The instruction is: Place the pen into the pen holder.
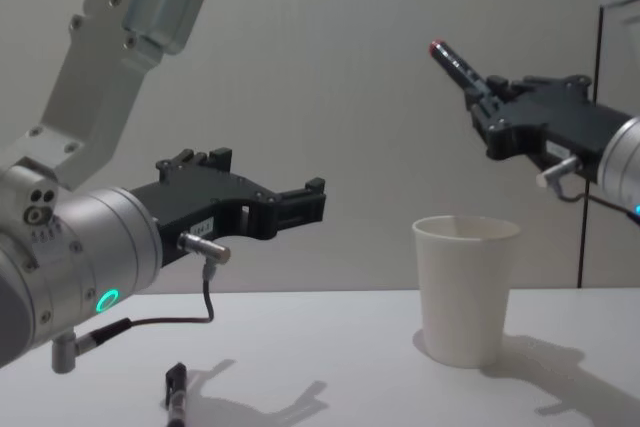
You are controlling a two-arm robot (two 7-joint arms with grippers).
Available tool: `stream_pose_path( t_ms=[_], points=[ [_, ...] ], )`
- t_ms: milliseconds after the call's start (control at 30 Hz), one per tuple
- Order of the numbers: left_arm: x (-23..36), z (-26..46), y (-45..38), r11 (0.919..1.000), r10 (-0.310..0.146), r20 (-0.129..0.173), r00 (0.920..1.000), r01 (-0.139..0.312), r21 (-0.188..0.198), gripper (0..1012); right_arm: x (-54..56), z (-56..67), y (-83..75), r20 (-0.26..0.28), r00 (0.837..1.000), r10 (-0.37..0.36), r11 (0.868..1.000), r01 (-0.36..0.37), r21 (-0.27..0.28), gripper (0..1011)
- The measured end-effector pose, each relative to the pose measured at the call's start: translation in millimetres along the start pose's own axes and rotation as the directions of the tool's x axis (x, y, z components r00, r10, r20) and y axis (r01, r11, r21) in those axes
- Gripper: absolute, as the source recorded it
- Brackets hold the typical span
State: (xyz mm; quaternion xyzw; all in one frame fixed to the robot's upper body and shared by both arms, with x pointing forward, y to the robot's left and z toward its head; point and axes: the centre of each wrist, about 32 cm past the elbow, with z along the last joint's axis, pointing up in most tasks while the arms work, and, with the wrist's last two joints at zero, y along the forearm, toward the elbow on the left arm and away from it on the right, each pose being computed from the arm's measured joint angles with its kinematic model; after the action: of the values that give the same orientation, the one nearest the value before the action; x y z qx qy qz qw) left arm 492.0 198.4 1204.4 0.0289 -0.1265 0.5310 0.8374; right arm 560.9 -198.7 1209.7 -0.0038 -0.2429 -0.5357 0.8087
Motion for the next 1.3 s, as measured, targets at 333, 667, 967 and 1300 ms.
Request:
stream_pose_path(
  t_ms=[333, 667, 967, 1300],
  points=[
    [0.0, 0.0, 0.0, 1.0, 0.0, 0.0, 1.0, 0.0, 0.0, 1001, -5.4, -12.6, 5.4, -0.014, 0.999, 0.031, 0.999, -0.03, 0.031, 183],
    [0.0, 0.0, 0.0, 1.0, 0.0, 0.0, 1.0, 0.0, 0.0, 1001, -10.1, -25.8, 5.1, -0.056, 0.998, 0.036, 0.996, -0.032, 0.081, 183],
    [0.0, 0.0, 0.0, 1.0, 0.0, 0.0, 1.0, 0.0, 0.0, 1001, -12.6, -35.4, 2.4, -0.095, 0.995, 0.03, 0.995, -0.021, 0.097, 183],
    [0.0, 0.0, 0.0, 1.0, 0.0, 0.0, 1.0, 0.0, 0.0, 1001, -15.1, -43.6, 2.1, -0.127, 0.991, 0.034, 0.994, -0.021, 0.104, 183]
  ],
)
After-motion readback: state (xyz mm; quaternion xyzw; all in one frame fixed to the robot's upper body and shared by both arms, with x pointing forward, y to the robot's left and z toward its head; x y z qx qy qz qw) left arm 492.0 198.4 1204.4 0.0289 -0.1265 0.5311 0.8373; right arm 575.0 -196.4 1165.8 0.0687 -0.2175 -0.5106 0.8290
